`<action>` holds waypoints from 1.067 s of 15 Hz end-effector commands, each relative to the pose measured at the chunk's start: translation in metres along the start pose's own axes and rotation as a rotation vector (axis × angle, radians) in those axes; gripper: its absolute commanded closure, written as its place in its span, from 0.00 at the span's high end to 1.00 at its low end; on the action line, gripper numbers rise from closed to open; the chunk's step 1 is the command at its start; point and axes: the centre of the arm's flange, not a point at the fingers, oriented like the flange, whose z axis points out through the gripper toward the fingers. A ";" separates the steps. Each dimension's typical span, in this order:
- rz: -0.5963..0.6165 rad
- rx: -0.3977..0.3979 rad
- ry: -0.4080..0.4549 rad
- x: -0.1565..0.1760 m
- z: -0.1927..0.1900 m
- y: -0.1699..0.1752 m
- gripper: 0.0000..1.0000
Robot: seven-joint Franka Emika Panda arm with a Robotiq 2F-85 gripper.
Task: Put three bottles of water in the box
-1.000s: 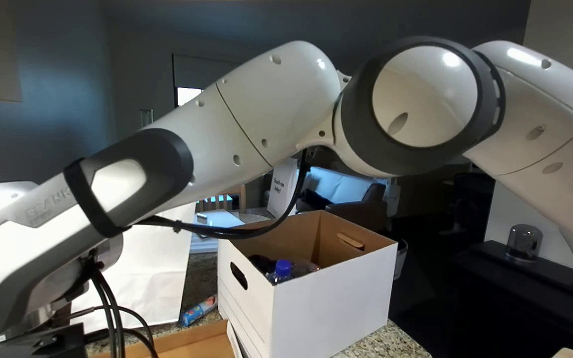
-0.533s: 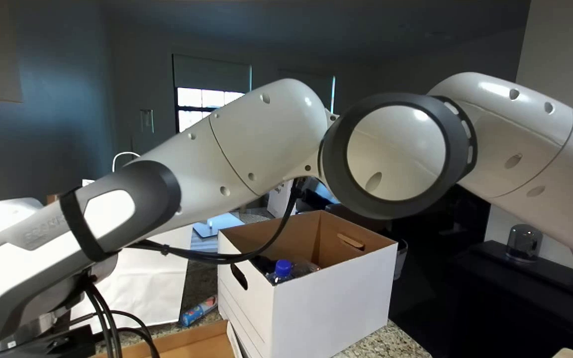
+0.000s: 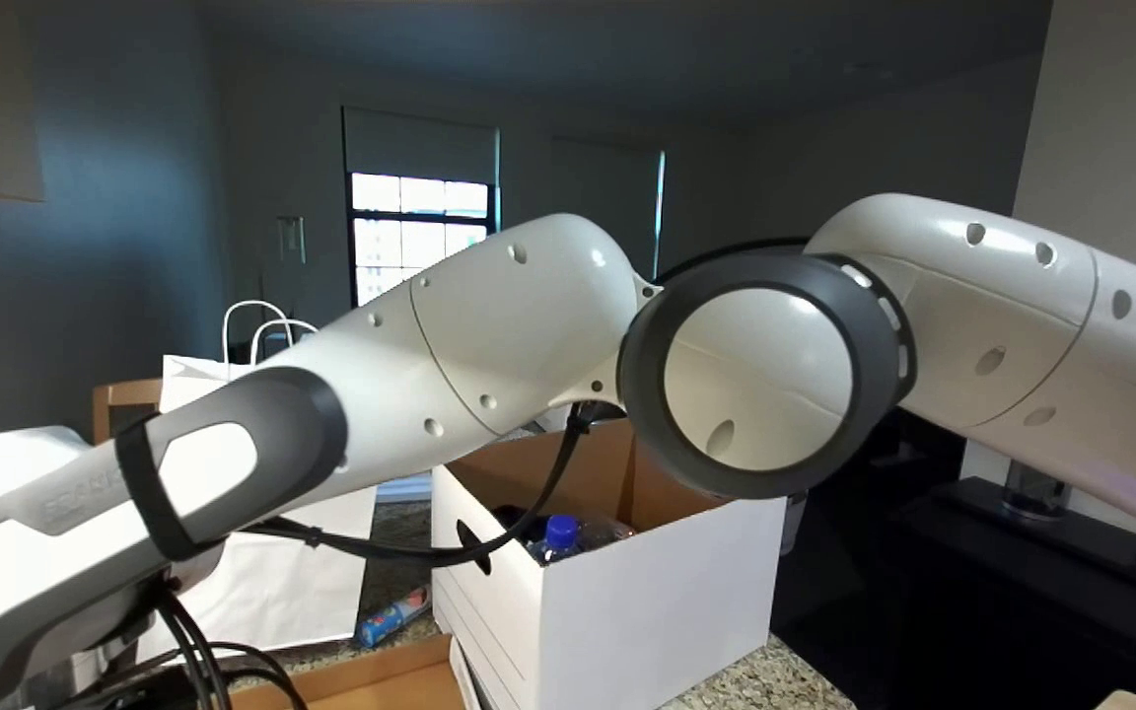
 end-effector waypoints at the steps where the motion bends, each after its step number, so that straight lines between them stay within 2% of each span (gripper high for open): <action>1: -0.046 0.015 -0.063 0.014 0.012 -0.008 1.00; 4: -0.056 0.023 -0.069 0.016 0.020 -0.008 1.00; 8: -0.030 0.035 0.018 0.024 0.018 -0.009 1.00; 16: 0.025 0.004 0.226 0.044 0.021 -0.008 1.00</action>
